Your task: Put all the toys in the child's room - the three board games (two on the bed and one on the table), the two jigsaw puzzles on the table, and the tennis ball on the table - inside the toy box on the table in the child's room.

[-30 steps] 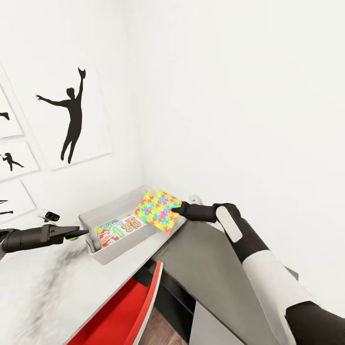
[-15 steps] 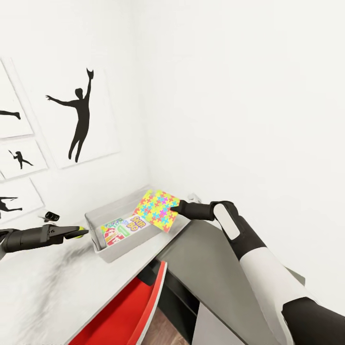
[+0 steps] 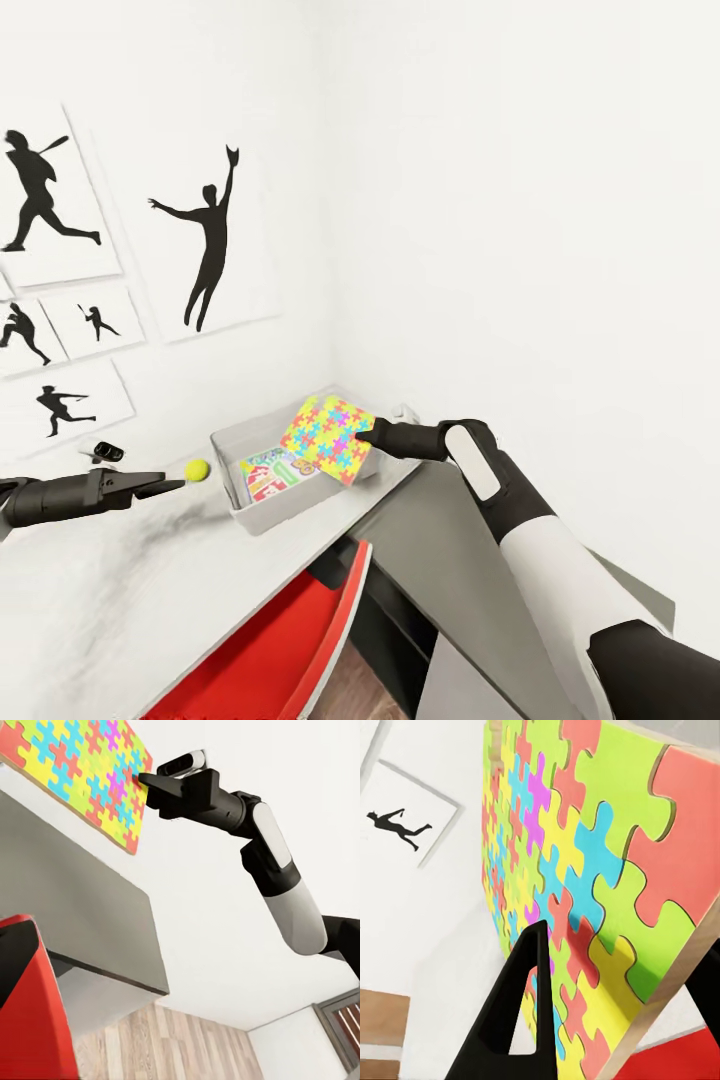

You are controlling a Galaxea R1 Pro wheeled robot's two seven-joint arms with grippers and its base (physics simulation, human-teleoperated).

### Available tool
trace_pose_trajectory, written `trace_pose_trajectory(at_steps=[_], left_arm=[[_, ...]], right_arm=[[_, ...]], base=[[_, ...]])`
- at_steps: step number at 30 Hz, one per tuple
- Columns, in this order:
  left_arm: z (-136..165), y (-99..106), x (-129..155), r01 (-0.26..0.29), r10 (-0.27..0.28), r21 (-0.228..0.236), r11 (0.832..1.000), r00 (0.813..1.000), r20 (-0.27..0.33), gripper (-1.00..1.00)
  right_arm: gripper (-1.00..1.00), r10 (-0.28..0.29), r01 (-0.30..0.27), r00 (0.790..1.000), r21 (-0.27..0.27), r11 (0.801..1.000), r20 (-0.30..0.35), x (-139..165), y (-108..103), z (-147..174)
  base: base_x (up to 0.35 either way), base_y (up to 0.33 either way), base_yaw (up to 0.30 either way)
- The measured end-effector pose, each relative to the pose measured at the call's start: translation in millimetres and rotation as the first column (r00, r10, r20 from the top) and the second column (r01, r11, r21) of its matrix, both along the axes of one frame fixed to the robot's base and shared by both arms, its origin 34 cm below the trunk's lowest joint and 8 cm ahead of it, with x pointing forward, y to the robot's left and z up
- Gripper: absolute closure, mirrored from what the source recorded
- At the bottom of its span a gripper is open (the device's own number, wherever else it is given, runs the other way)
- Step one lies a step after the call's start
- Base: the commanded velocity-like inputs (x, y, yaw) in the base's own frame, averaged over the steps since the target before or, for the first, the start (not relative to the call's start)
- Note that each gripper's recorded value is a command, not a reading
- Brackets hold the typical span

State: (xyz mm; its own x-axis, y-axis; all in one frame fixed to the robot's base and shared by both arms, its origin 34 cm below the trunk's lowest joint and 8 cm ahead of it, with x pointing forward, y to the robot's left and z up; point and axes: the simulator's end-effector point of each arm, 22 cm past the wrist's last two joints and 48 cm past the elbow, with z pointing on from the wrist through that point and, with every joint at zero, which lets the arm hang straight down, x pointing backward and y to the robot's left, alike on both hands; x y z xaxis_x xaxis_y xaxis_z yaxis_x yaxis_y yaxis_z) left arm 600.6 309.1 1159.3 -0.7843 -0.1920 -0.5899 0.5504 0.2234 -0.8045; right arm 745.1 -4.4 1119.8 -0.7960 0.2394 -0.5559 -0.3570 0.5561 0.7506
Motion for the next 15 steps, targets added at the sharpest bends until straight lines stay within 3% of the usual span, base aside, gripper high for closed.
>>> trace_pose_trajectory(at_steps=[6, 15], left_arm=[[-0.1, -0.4, -0.3, 0.001, -0.001, 0.000, 1.000, 1.000, 0.000, -1.00], [0.3, -0.1, -0.3, 0.000, 0.000, 0.000, 1.000, 1.000, 0.002, -1.00]], right_arm=[[1.00, -0.002, 0.002, 1.000, 0.000, 1.000, 0.000, 0.2, -0.7, 0.0], [1.00, -0.002, 0.002, 1.000, 0.004, 1.000, 0.001, 0.5, -0.7, 1.5]], base=[[0.021, 0.168, 0.291], [0.102, 0.033, 0.292]])
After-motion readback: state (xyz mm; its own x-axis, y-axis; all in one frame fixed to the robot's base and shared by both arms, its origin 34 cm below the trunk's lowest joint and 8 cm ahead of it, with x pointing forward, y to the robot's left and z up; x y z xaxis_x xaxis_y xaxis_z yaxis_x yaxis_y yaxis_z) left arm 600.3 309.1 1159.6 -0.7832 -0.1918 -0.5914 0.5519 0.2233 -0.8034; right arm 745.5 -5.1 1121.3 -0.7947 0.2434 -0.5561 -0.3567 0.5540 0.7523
